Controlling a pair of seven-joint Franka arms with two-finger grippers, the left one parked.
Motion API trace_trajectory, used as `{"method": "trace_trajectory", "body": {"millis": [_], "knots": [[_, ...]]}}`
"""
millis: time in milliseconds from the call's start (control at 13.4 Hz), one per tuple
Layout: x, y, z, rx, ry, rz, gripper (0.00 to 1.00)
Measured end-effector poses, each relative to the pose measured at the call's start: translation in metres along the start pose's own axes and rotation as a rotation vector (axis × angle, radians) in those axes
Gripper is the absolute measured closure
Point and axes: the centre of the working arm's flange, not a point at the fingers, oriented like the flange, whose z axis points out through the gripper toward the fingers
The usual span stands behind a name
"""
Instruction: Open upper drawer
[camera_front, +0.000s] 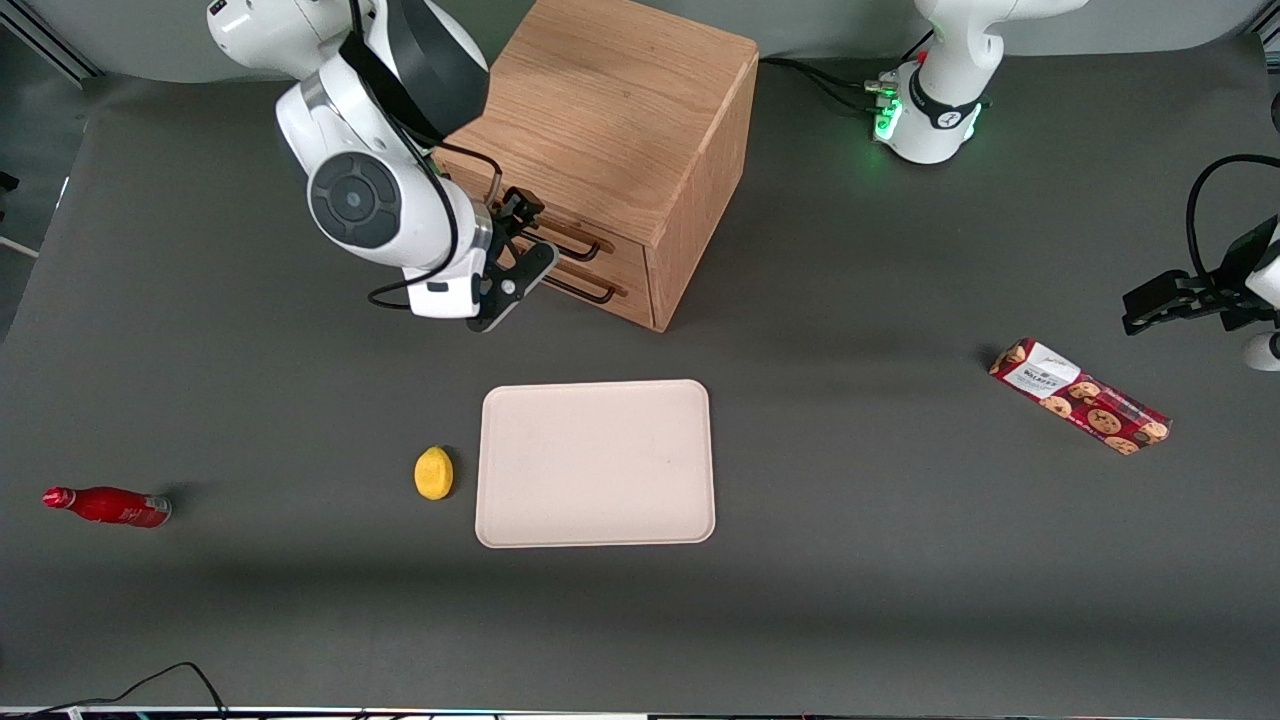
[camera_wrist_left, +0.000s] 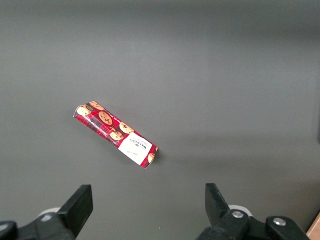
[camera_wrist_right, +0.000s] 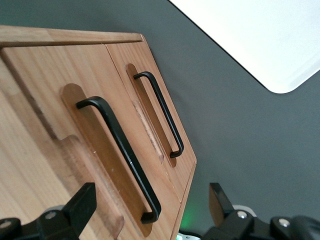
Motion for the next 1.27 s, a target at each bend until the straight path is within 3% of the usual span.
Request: {"method": "trace_trajectory", "body": {"millis": [447, 1267], "knots": [[0.014, 0.009, 0.036, 0.045, -0.062, -0.041, 0.00], [0.020, 0.015, 0.070, 0.112, -0.111, -0.064, 0.00]]}}
